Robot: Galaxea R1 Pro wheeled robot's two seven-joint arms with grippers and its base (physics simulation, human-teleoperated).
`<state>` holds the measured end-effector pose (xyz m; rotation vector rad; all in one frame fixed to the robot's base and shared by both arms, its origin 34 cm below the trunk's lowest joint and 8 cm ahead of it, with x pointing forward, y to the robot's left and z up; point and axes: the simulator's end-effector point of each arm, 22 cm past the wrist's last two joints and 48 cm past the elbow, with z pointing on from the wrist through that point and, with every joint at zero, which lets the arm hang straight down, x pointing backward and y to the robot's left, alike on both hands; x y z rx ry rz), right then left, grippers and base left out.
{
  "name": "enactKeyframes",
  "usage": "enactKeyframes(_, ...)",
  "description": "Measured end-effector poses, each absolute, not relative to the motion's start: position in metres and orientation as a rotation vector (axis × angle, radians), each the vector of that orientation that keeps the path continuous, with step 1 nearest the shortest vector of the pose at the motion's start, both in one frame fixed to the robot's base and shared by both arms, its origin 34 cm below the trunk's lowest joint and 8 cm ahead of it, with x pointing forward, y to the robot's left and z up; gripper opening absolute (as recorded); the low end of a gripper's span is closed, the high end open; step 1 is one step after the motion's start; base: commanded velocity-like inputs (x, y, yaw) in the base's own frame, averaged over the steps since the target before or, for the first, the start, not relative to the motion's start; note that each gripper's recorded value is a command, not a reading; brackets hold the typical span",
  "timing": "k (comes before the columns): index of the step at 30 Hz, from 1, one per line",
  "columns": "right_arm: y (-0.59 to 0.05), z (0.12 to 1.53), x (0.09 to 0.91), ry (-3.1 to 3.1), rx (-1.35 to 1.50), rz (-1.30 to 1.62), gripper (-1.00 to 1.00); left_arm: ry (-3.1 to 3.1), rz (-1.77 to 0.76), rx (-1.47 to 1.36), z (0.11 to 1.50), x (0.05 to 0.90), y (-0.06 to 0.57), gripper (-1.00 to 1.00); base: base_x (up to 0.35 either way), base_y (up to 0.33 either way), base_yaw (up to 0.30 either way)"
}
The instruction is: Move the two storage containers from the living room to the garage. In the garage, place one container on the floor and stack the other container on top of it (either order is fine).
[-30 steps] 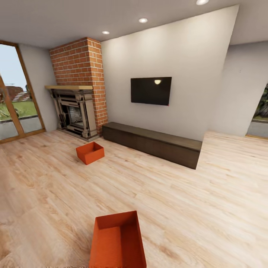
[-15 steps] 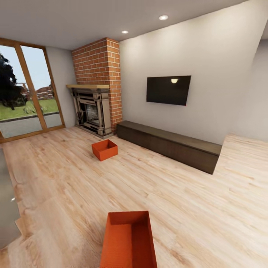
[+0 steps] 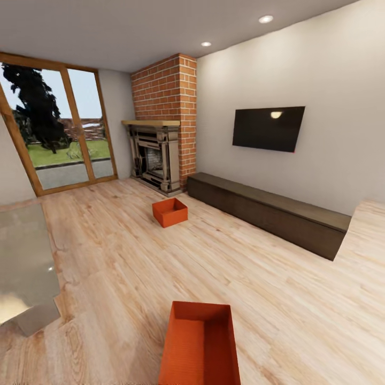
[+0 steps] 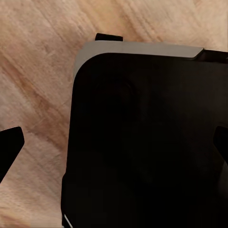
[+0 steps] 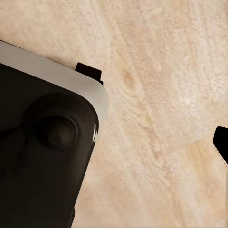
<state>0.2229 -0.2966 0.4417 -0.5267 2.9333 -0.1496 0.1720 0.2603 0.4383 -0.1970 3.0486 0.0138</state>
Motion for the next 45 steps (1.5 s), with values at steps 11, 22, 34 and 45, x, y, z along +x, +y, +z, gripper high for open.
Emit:
enactKeyframes(11, -0.2976, 0.4419, 0.2228, 2.933, -0.522, -0.151, 1.00, 3.050, 0.011, -0.197, 0.4384, 0.1710, 0.2591, 1.00, 0.239, 0.000, 0.026)
enactKeyframes(22, -0.2978, 0.4419, 0.2228, 2.934, -0.516, -0.152, 1.00, 3.050, 0.008, -0.197, 0.4383, 0.1710, 0.2577, 1.00, 0.276, 0.000, 0.001)
enactKeyframes(34, -0.2971, 0.4417, 0.2226, 2.936, -0.512, -0.152, 1.00, 3.051, 0.009, -0.196, 0.4382, 0.1711, 0.2582, 1.00, 0.039, 0.000, -0.128)
enactKeyframes(45, -0.2973, 0.4417, 0.2226, 2.936, -0.513, -0.152, 1.00, 3.051, 0.011, -0.196, 0.4382, 0.1711, 0.2589, 1.00, 0.000, 0.000, -0.189)
